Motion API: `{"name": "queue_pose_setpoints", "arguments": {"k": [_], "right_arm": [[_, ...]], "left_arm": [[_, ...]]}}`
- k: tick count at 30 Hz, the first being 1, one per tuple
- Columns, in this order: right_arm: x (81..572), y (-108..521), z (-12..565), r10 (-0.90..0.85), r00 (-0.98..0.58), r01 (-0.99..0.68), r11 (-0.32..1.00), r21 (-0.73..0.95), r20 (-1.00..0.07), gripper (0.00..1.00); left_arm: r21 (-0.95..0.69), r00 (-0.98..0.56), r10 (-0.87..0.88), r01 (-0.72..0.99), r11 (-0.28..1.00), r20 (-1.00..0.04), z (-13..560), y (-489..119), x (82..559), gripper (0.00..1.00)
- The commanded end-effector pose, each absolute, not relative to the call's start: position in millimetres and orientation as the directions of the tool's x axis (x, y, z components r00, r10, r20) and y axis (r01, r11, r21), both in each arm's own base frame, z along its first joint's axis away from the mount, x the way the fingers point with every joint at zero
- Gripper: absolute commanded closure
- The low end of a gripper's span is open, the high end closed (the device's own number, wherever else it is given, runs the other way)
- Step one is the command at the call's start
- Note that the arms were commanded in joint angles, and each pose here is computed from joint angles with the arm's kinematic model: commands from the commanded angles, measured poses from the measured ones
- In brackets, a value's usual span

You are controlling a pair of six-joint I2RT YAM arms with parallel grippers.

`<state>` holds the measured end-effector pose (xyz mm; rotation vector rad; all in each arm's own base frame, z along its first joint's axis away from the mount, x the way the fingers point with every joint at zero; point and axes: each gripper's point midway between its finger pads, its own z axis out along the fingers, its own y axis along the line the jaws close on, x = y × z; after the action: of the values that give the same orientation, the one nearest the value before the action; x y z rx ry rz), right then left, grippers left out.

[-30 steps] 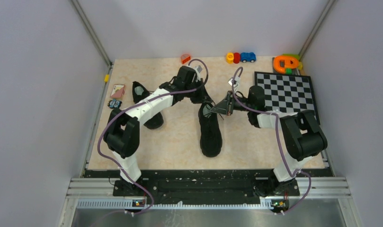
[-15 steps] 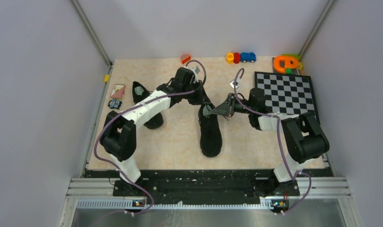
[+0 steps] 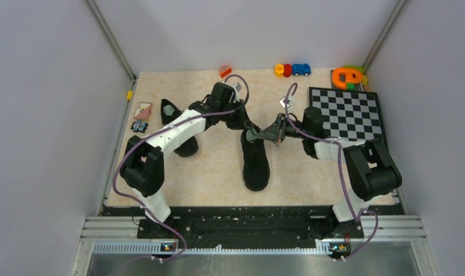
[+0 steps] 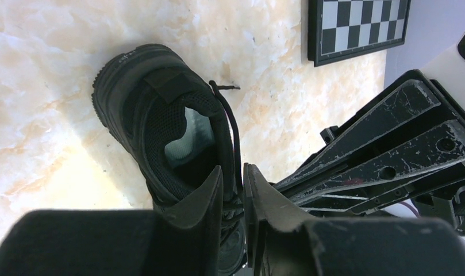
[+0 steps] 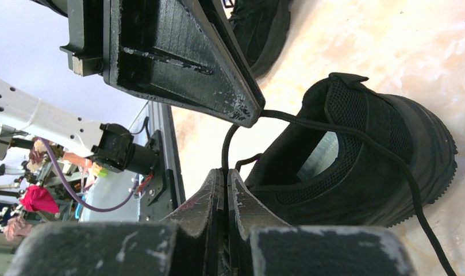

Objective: Tie the shoes
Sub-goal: Cross the shoelace with the shoelace.

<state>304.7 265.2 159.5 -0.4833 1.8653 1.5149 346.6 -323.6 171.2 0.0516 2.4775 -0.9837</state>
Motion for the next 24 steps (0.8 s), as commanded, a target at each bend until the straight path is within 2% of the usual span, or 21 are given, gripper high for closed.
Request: {"name": "queue_pose_setpoints", "arguments": {"k": [1,5,9,12,24], "right_arm": [[306,263,179,0.138,-0.642,-0.716,0.243,0.654,-0.754,1.0],[306,263,179,0.137,-0.643,-0.716,0.241,0.655,-0.754,1.0],[306,263,179,0.137,-0.644,-0.715,0.242,0.656,-0.753,1.0],[308,262,178,0.142,-0.648,-0.708,0.25,0.66,-0.748,1.0],[313,261,180,0.177,-0.687,-0.654,0.272,0.706,-0.704,1.0]], "left_arm": [[-0.671,-0.899,-0.113,0.227,0.706,-0.423,184,-333,347,0.76],[-0.687,-0.907,-0.104,0.23,0.689,-0.408,186,-338,346,0.76],[-0.69,-0.909,-0.1,0.231,0.686,-0.404,187,-339,345,0.93],[-0.679,-0.905,-0.102,0.232,0.696,-0.413,187,-336,345,1.0],[-0.667,-0.866,-0.137,0.259,0.699,-0.48,203,-315,327,1.0]]}}
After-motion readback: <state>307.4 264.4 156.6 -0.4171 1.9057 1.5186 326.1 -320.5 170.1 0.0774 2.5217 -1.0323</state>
